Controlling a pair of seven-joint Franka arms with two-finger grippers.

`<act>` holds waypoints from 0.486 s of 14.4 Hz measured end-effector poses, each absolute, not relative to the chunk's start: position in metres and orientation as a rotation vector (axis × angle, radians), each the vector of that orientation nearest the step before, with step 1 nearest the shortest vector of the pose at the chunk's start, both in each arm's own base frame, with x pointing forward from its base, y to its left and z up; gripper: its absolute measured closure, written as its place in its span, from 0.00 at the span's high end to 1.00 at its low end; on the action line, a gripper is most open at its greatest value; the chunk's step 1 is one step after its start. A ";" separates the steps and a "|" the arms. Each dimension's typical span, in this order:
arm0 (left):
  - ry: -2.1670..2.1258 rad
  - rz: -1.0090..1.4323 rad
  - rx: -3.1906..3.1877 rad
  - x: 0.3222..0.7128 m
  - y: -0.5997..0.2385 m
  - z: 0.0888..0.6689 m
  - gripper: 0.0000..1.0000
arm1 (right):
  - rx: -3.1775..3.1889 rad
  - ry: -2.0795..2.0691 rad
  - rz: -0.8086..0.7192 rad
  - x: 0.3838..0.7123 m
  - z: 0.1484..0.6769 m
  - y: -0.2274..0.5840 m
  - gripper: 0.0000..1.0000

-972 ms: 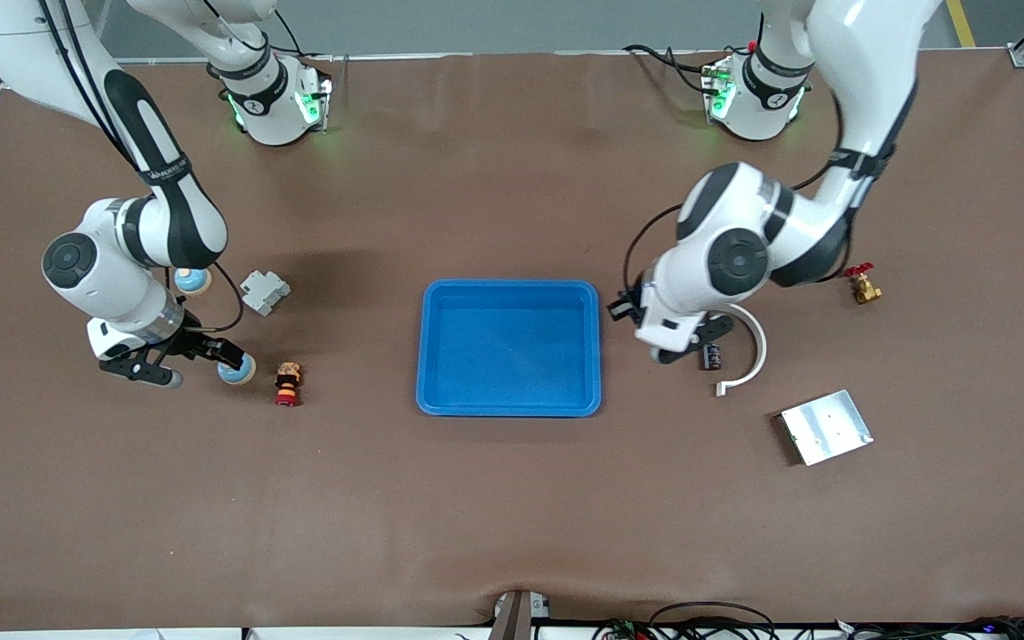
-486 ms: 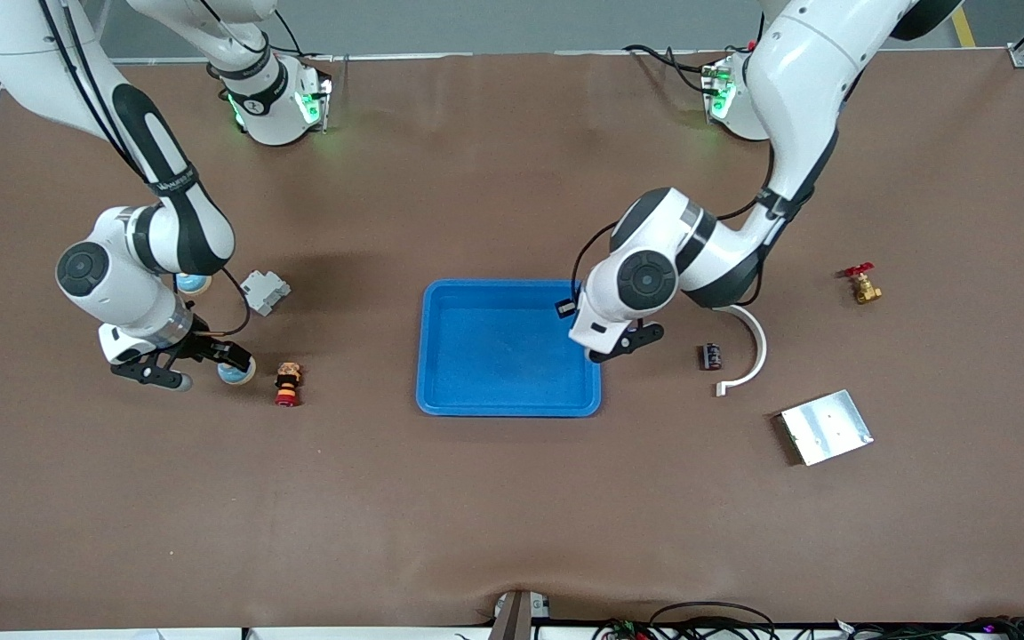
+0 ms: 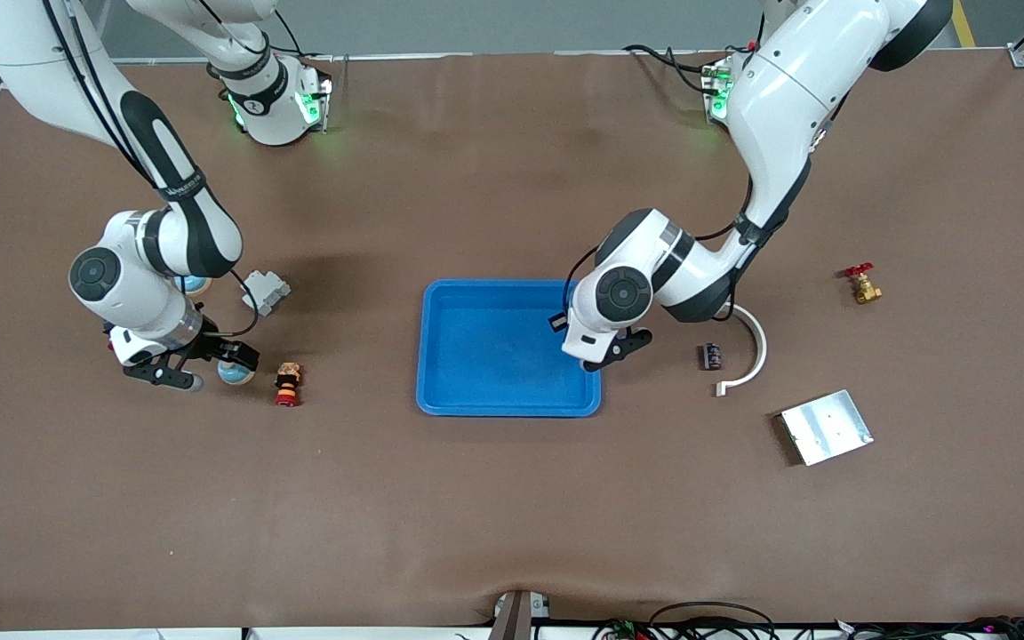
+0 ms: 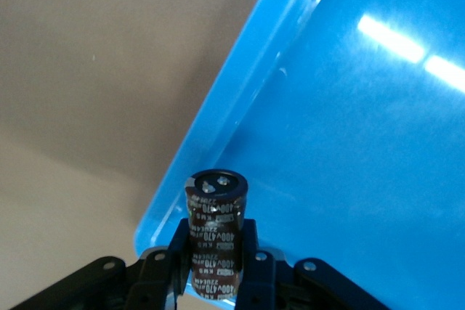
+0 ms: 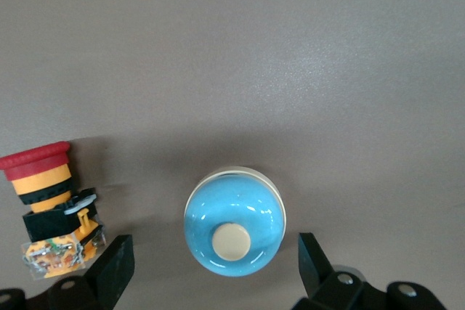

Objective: Place electrolytic capacitor and blue bell in tray
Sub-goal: 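Carry the capacitor toward the tray while the right gripper grasps the bell, then lower the capacitor into the blue tray and open the left gripper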

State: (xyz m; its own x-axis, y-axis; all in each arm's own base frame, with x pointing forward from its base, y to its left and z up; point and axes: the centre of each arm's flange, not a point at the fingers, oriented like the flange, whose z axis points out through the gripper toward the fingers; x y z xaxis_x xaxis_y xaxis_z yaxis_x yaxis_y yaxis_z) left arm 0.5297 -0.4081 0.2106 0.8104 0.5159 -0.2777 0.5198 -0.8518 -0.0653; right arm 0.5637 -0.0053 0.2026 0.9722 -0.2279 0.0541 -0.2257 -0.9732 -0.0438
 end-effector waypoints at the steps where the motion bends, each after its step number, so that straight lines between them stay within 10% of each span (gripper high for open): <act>1: 0.926 -0.435 2.950 0.531 -0.411 0.213 0.30 | -3.083 0.355 -0.086 0.563 0.201 -0.005 1.00; 7: 1.086 -0.432 2.910 0.520 -0.428 0.212 0.30 | -3.082 0.356 -0.067 0.560 0.181 -0.005 1.00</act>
